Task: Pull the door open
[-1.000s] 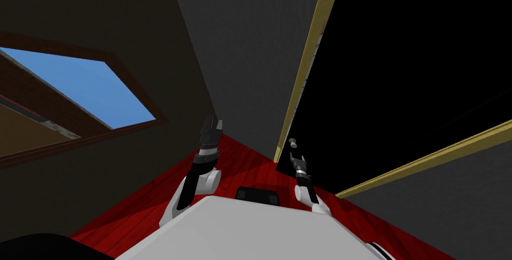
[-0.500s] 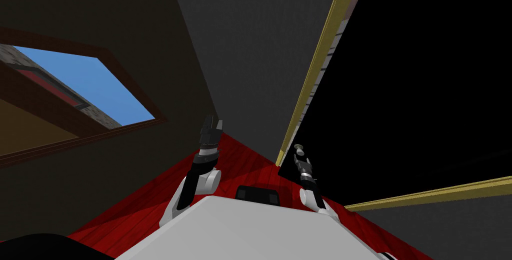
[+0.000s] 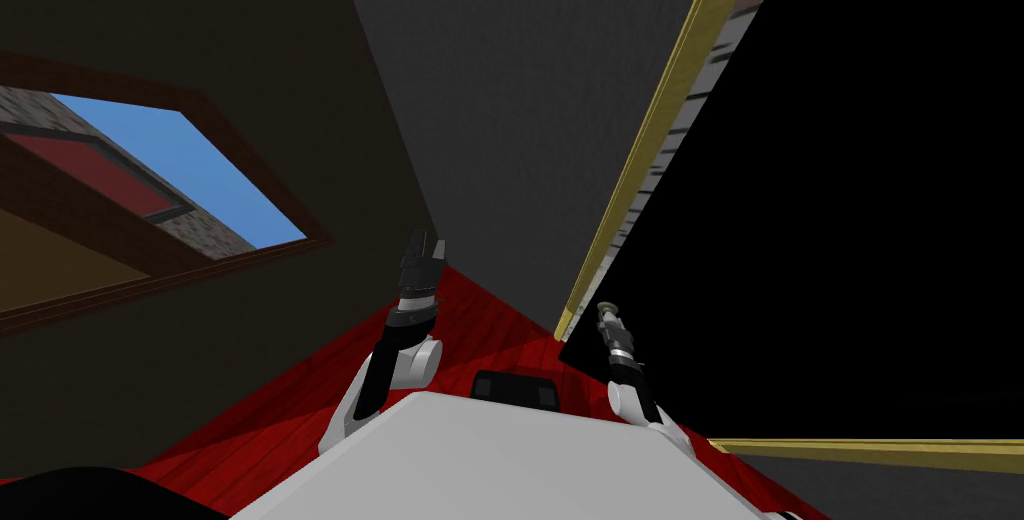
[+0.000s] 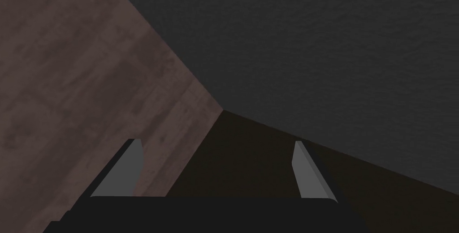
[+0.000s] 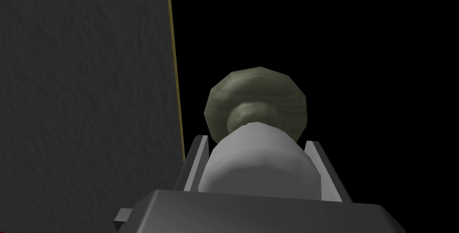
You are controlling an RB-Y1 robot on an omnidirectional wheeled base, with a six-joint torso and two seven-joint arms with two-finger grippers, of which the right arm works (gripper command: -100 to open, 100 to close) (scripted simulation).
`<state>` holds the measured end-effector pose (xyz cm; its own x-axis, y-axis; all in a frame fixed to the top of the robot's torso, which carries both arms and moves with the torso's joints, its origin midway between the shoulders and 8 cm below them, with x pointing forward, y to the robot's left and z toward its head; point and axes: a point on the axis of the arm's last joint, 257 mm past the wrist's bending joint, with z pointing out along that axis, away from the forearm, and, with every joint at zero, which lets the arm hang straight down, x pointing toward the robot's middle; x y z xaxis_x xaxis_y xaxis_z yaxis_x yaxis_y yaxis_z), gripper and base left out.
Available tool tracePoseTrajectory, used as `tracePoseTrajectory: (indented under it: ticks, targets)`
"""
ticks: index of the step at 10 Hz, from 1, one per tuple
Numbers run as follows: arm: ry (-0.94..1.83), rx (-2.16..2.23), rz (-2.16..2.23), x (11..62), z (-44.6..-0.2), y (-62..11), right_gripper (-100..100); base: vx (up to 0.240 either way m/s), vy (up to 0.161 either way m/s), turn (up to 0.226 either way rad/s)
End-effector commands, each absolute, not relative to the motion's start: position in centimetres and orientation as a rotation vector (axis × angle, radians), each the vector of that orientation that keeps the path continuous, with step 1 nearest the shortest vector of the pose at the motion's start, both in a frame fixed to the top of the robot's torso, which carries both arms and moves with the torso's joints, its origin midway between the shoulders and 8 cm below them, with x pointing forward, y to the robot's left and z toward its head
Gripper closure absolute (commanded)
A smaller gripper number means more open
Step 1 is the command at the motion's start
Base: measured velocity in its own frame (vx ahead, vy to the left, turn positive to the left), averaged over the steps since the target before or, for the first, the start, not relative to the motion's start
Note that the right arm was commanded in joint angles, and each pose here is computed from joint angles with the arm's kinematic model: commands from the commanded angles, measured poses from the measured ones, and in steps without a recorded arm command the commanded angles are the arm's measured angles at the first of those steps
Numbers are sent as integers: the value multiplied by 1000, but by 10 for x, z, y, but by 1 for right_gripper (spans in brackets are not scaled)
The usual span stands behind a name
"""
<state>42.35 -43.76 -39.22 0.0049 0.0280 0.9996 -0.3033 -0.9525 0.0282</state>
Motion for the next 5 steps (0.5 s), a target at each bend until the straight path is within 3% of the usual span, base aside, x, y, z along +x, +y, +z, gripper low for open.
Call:
tracePoseTrajectory:
  ticks: [1, 5]
  targets:
    - [-286, 2048, 2042, 424, -393, -435, 100, -26, -5, -1]
    - [-286, 2048, 2042, 424, -393, -435, 100, -11, 1, 4]
